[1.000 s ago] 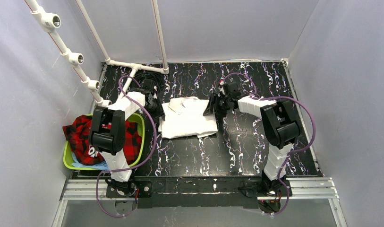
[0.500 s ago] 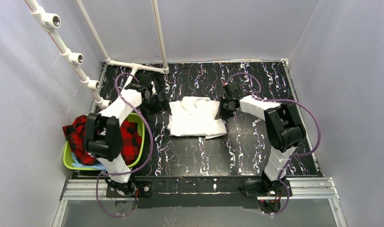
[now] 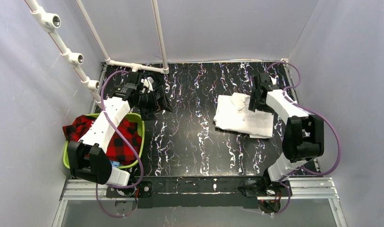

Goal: Set up the pet bed

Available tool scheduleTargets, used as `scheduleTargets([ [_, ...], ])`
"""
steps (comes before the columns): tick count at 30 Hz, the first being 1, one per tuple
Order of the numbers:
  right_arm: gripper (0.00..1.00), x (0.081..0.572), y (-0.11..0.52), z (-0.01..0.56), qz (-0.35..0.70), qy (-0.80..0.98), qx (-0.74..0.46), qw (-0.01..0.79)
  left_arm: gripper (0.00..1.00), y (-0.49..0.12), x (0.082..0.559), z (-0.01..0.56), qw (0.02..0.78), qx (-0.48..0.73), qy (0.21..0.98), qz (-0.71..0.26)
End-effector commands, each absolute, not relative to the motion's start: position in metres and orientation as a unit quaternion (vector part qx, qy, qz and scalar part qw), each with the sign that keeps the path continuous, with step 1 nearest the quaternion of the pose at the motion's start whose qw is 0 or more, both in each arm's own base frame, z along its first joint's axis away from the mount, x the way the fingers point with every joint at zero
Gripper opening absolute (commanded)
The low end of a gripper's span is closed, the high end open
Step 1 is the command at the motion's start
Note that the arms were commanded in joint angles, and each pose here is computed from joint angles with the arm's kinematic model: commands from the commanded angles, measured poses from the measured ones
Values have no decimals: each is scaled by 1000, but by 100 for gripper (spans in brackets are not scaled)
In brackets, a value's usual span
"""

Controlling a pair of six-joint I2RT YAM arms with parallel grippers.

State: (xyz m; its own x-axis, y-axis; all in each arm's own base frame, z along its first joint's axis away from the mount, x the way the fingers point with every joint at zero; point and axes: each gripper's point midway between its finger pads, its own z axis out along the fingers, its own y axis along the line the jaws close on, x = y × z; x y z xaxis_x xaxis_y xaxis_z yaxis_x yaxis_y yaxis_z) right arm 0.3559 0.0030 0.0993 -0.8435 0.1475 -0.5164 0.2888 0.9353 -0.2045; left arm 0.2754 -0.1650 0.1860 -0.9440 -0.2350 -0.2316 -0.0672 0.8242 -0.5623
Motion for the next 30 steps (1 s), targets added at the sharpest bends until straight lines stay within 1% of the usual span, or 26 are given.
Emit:
scheduleTargets([
  [1, 93, 373, 59, 135, -116, 940, 91, 308, 98, -179, 259, 205, 133, -41, 930, -339],
  [5, 93, 375, 125, 101, -74, 953, 58, 287, 98, -177, 256, 200, 127, -42, 932, -336],
  [7, 89, 382, 148, 88, -75, 956, 50, 279, 98, -177, 255, 197, 122, -44, 933, -336],
  [8, 85, 384, 158, 80, -81, 957, 46, 276, 98, -177, 254, 196, 120, -45, 934, -335],
  [12, 79, 398, 173, 57, -100, 956, 58, 271, 98, -178, 255, 192, 113, -45, 935, -333],
  [13, 76, 399, 173, 51, -104, 956, 62, 268, 98, -177, 256, 191, 112, -43, 936, -332],
  [17, 65, 387, 161, 36, -131, 957, 59, 253, 98, -175, 256, 185, 106, -39, 940, -321],
  [19, 58, 371, 149, 31, -141, 958, 47, 244, 98, -175, 255, 183, 101, -38, 941, -322],
  [22, 50, 339, 127, 29, -152, 959, 24, 236, 98, -176, 255, 182, 98, -37, 940, -324],
  [23, 49, 323, 114, 25, -164, 959, 19, 229, 98, -176, 255, 182, 98, -37, 940, -325],
  [26, 48, 296, 82, 29, -185, 957, 25, 223, 98, -177, 255, 181, 94, -36, 940, -327],
  [30, 49, 283, 48, 34, -185, 955, 54, 226, 98, -180, 256, 180, 87, -38, 938, -333],
])
